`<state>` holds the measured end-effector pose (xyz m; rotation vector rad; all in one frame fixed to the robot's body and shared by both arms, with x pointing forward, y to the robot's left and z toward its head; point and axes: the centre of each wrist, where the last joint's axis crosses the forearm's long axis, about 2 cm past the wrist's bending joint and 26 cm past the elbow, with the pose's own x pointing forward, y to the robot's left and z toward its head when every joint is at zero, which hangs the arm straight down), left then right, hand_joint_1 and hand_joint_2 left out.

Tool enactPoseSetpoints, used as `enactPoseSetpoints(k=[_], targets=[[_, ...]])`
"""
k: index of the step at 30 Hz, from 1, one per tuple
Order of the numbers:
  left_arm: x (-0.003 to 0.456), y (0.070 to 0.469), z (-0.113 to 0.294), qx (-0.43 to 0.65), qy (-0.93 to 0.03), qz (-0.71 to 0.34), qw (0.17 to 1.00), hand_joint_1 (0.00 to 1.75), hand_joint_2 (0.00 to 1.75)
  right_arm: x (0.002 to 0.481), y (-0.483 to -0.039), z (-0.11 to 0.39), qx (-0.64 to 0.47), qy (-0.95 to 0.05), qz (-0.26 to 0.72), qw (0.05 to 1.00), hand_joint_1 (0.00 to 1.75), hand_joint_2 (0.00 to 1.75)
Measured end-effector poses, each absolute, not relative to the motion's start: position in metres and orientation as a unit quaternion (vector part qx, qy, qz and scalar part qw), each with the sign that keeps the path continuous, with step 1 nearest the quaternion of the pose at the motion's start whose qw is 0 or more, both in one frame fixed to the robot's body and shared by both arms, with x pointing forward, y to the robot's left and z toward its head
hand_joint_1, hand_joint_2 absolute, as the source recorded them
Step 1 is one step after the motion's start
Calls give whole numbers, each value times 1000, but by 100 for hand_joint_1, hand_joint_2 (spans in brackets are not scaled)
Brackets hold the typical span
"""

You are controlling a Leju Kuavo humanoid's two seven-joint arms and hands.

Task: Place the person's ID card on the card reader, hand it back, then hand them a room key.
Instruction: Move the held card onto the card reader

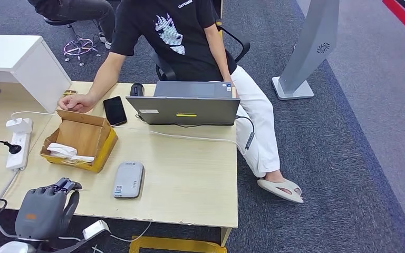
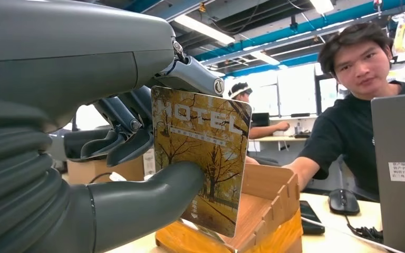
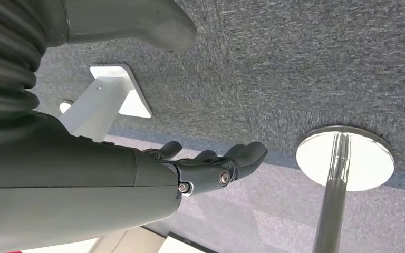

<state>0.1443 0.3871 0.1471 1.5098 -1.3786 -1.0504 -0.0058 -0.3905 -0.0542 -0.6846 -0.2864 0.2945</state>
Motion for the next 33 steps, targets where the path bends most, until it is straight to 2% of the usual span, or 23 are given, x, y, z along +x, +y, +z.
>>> enactPoseSetpoints(k=[14, 33], targets=[[187, 402, 132, 590, -550, -401, 435, 175, 175, 13, -384, -62, -327, -158, 162, 918, 0, 175], [200, 406, 124, 591, -538, -406, 445, 175, 175, 20, -383, -67, -325, -163, 175, 915, 0, 175]])
